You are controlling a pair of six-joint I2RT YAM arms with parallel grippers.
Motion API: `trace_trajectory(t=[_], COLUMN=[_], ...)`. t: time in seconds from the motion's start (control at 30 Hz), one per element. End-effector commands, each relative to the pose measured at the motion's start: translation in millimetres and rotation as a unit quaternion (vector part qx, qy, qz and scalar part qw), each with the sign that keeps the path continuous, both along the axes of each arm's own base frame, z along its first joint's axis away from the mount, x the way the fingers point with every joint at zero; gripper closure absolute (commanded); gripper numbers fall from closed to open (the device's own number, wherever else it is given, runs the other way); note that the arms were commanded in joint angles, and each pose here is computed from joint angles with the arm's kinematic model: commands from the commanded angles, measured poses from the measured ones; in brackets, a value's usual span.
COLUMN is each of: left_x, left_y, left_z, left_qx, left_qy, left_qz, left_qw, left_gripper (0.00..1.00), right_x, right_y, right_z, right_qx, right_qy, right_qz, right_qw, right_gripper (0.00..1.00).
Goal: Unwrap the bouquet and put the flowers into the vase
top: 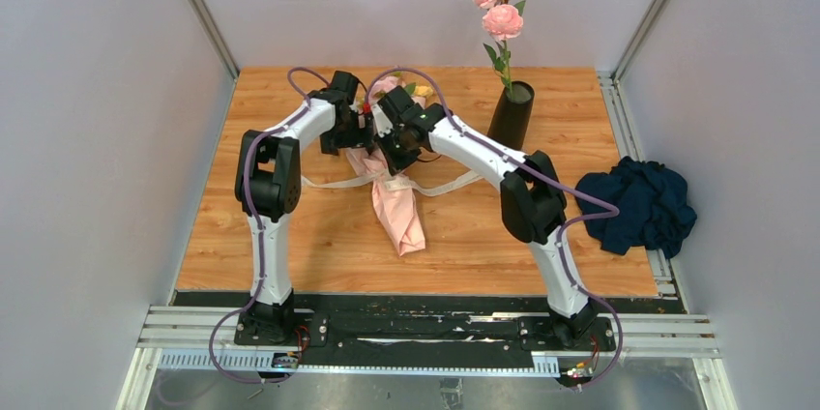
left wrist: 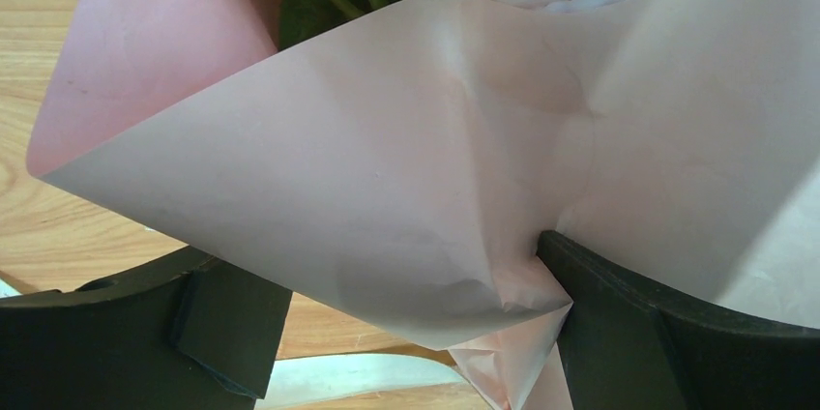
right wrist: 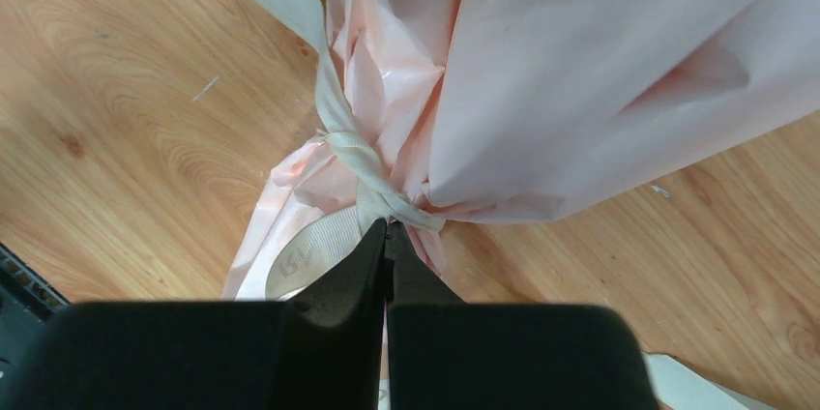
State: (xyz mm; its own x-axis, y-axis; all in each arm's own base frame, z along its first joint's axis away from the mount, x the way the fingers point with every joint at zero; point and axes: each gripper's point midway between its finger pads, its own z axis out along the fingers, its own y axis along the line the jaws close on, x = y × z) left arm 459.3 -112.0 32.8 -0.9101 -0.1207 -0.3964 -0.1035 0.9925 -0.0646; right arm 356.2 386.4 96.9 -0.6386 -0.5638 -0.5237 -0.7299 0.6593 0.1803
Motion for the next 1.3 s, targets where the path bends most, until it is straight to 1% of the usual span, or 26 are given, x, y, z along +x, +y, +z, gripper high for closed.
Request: trace_trajectory(t=[0.0, 0.2, 0.27, 0.3, 0.37, 0.4, 0.53, 0.57, 0.63, 0.67, 0.7, 0.73, 0.8, 0.97, 1.13, 1.27], left_x=[-7, -7, -7, -6, -5, -6, -6, -6, -5, -5, -5, -5, -6, -9, -9, -11], left_y=[5, 7, 6, 5, 4, 4, 4, 4, 3, 2, 2, 1, 1, 3, 3, 3], left_z=[-5, -7, -8, -8, -9, -9, -10, -10, -9, -9, -9, -8, -7, -5, -5, -5], left_qx=[0.008, 0.011, 0.009, 0.007, 0.005, 0.005, 0.005, 0.005, 0.003, 0.001, 0.0, -0.002, -0.003, 0.0, 0.001, 0.001], left_qy=[0.017, 0.018, 0.019, 0.019, 0.02, 0.021, 0.022, 0.022, 0.022, 0.021, 0.022, 0.02, 0.021, 0.02, 0.019, 0.02], left_qz=[0.002, 0.003, 0.002, 0.002, 0.001, 0.001, 0.001, 0.001, 0.001, 0.001, 0.001, 0.001, 0.0, -0.002, -0.003, -0.004], left_qw=[1.0, 1.0, 1.0, 1.0, 1.0, 1.0, 1.0, 1.0, 1.0, 1.0, 1.0, 1.0, 1.0, 1.0, 1.0, 1.0], left_gripper=[0.0, 0.0, 0.0, 0.0, 0.0, 0.0, 0.0, 0.0, 0.0, 0.0, 0.0, 0.0, 0.0, 0.0, 0.0, 0.0], right_x=[-9, -13, -17, -18, -19, -20, -18, -18, -19, -20, -21, -20, -19, -12, -7, -6], right_y=[6, 0, -1, -2, -4, -5, -7, -6, -5, -3, -1, 0, 2, 7, 11, 12], right_z=[71, 91, 88, 85, 79, 78, 81, 76, 66, 60, 55, 50, 40, 25, 14, 10], right_qx=[0.047, 0.057, 0.056, 0.053, 0.046, 0.044, 0.044, 0.041, 0.036, 0.033, 0.031, 0.029, 0.02, 0.008, 0.003, 0.001], right_qy=[-0.041, -0.053, -0.046, -0.042, -0.037, -0.038, -0.046, -0.041, -0.031, -0.023, -0.017, -0.015, -0.012, -0.013, -0.01, -0.006], right_qz=[0.015, 0.008, 0.01, 0.01, 0.006, 0.004, 0.001, 0.002, 0.008, 0.011, 0.013, 0.015, 0.02, 0.024, 0.027, 0.026], right_qw=[0.998, 0.997, 0.997, 0.998, 0.998, 0.998, 0.998, 0.998, 0.999, 0.999, 0.999, 0.999, 1.0, 1.0, 1.0, 1.0], right_gripper=[1.0, 0.99, 0.89, 0.88, 0.98, 1.0, 1.0, 0.95, 0.79, 0.67, 0.6, 0.54, 0.5, 0.5, 0.53, 0.57])
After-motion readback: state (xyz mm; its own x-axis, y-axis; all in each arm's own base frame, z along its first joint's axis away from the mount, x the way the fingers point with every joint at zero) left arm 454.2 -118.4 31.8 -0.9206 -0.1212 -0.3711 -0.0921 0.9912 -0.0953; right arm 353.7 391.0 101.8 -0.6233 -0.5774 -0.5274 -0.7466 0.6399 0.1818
